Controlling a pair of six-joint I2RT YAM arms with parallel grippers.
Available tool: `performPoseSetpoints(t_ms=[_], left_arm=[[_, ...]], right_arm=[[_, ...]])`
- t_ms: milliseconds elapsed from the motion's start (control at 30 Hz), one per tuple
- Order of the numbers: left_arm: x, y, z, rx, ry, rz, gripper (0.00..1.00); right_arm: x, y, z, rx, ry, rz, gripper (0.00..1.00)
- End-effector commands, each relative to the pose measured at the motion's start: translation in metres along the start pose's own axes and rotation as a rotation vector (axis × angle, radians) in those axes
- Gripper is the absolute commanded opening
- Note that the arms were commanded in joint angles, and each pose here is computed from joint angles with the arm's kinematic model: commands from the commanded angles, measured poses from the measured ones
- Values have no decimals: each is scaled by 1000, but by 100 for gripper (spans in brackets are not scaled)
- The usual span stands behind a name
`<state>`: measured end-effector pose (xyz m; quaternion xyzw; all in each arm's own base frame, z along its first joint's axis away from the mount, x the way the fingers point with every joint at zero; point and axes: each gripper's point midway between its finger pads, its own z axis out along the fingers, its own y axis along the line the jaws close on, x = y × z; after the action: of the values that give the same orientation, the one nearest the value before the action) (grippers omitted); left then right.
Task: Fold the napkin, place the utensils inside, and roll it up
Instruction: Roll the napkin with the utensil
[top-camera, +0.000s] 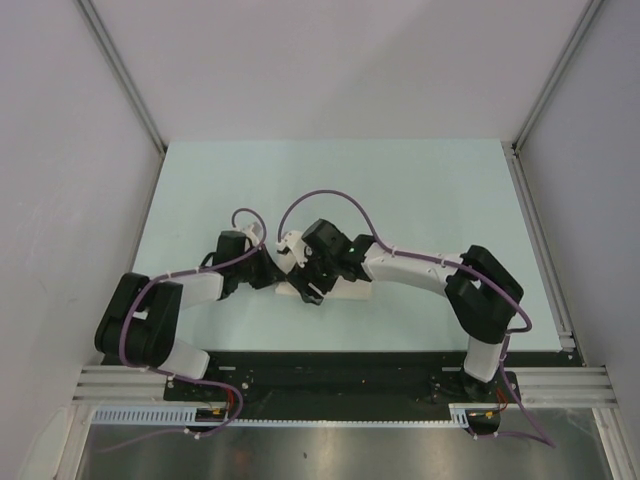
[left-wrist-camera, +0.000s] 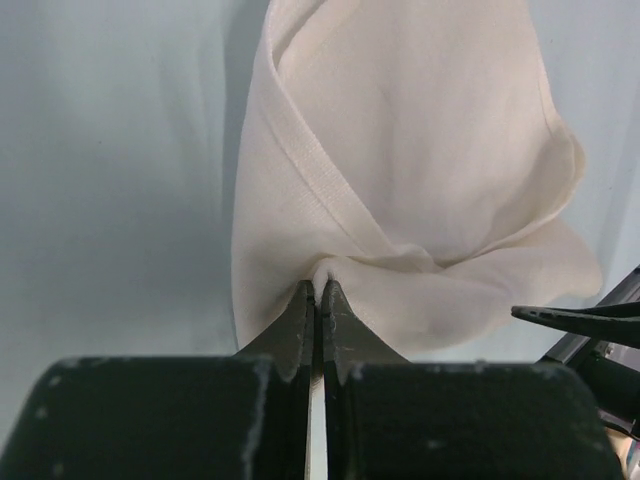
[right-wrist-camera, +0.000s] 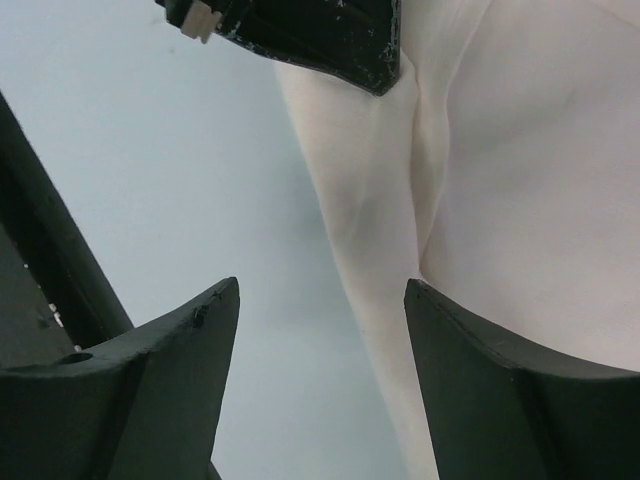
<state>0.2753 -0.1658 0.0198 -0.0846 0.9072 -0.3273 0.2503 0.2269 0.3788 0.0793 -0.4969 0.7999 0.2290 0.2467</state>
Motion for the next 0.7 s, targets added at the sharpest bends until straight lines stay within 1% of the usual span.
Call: performPoseSetpoints(t_ms=[0, 267, 433, 467, 533, 567, 600, 633, 667], left_arm=[[-6, 22, 5, -89, -9, -16, 0], [-14, 24, 8, -91, -10, -21, 0], [-18, 24, 11, -92, -7, -24, 0], [-19, 24, 11, -88, -7, -23, 0], [-21, 22, 12, -73, -9, -20, 0], [-23, 20, 12, -65, -11, -19, 0], [-25, 18, 12, -58, -18, -17, 0], [-29, 15, 10, -46, -26, -9, 4], [-32, 14, 10, -40, -32, -1, 7]], right_arm=[[-4, -20, 11, 82, -11, -39, 72], [10, -21, 31, 46, 46, -44, 72], [19, -21, 41, 8, 81, -24, 68], [26, -23, 45, 0, 106, -7, 65], [25, -21, 47, -38, 112, 21, 59], [31, -24, 47, -49, 134, 46, 50], [28, -21, 47, -82, 131, 61, 46], [29, -20, 47, -97, 137, 75, 43], [33, -20, 47, -124, 156, 96, 39]])
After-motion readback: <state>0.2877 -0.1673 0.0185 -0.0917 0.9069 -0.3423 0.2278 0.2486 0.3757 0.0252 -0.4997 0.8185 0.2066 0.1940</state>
